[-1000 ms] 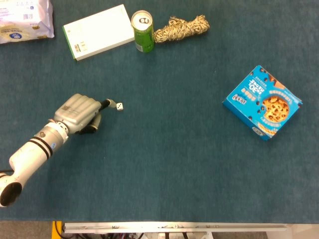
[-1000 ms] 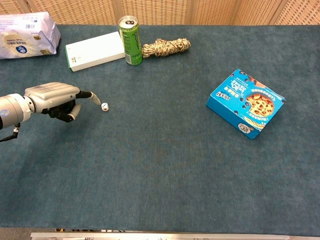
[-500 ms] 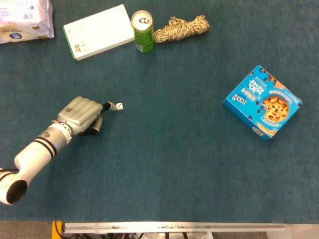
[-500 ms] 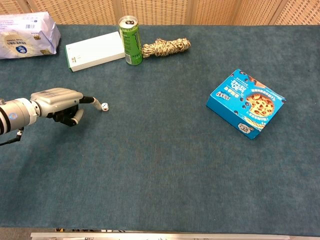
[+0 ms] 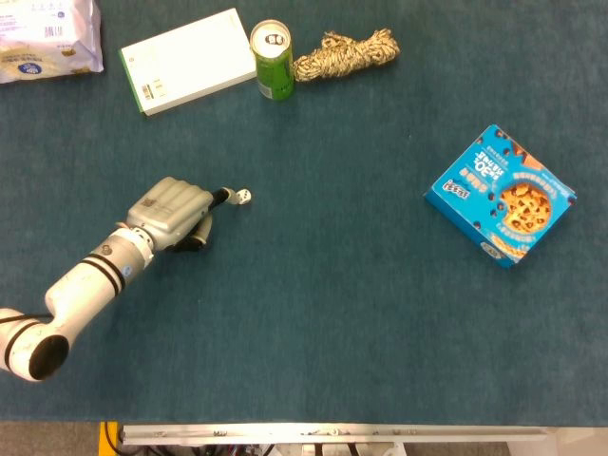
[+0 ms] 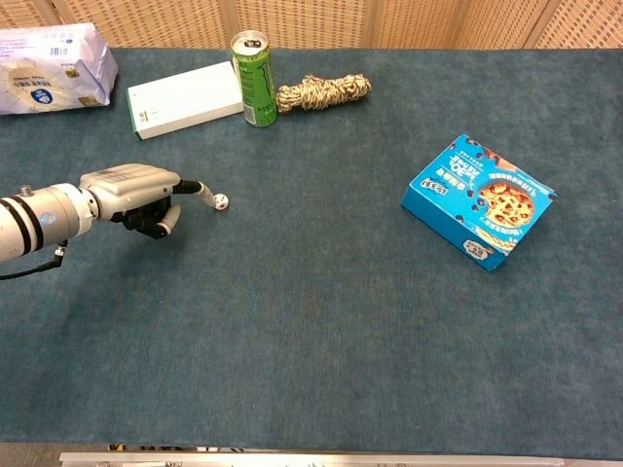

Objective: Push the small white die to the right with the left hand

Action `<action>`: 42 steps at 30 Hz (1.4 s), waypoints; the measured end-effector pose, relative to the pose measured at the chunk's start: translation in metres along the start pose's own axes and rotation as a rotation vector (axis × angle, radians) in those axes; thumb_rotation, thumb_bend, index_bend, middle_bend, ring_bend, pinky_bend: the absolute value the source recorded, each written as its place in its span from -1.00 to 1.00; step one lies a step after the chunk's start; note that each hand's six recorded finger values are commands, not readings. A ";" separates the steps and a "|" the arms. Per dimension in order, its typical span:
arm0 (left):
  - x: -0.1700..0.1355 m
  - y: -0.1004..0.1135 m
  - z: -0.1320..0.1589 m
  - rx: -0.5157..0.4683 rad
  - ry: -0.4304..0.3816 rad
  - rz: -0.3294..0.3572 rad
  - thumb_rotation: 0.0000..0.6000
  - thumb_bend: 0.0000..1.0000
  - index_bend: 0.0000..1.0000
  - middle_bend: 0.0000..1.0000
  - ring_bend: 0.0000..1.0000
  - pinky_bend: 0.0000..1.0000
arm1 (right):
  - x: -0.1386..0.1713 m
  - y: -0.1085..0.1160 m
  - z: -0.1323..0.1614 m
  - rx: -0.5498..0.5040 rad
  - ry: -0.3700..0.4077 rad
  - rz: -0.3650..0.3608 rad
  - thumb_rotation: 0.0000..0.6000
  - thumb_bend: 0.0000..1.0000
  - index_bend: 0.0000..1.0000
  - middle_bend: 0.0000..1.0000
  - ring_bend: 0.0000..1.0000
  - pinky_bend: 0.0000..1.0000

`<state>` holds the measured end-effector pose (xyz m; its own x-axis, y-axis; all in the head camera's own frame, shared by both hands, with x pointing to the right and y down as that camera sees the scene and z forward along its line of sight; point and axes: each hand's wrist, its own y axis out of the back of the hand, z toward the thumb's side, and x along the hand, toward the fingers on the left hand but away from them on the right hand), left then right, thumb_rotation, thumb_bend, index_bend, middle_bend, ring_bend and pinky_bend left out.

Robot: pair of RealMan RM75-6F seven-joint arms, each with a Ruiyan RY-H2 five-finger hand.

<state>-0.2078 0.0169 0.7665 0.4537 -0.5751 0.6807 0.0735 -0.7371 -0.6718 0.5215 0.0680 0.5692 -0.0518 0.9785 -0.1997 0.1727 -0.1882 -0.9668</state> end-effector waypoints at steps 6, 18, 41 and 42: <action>0.005 0.007 0.009 -0.005 -0.016 0.038 1.00 0.60 -0.62 1.00 0.96 0.70 | 0.000 0.000 -0.002 0.000 -0.005 0.001 1.00 -0.29 -0.55 -0.40 -0.67 -0.59; -0.012 0.019 -0.005 -0.023 0.025 0.131 1.00 0.48 -0.66 0.74 0.65 0.66 | -0.003 0.000 -0.002 0.004 -0.001 0.002 1.00 -0.29 -0.55 -0.40 -0.67 -0.59; -0.157 0.020 -0.103 -0.110 0.388 0.593 1.00 -0.18 -0.67 -0.29 -0.39 -0.24 | -0.011 -0.013 0.004 0.092 0.012 0.043 1.00 -0.29 -0.55 -0.40 -0.68 -0.59; -0.162 0.018 -0.105 -0.113 0.402 0.595 1.00 -0.18 -0.67 -0.29 -0.39 -0.24 | -0.011 -0.014 0.006 0.091 0.017 0.047 1.00 -0.29 -0.55 -0.40 -0.67 -0.59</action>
<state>-0.3732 0.0594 0.6749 0.0251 -0.9600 0.2790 -0.1861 -0.2787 -0.9422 0.5141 0.0593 0.5843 -0.0285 0.9696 -0.2432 0.0845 -0.2401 -0.9671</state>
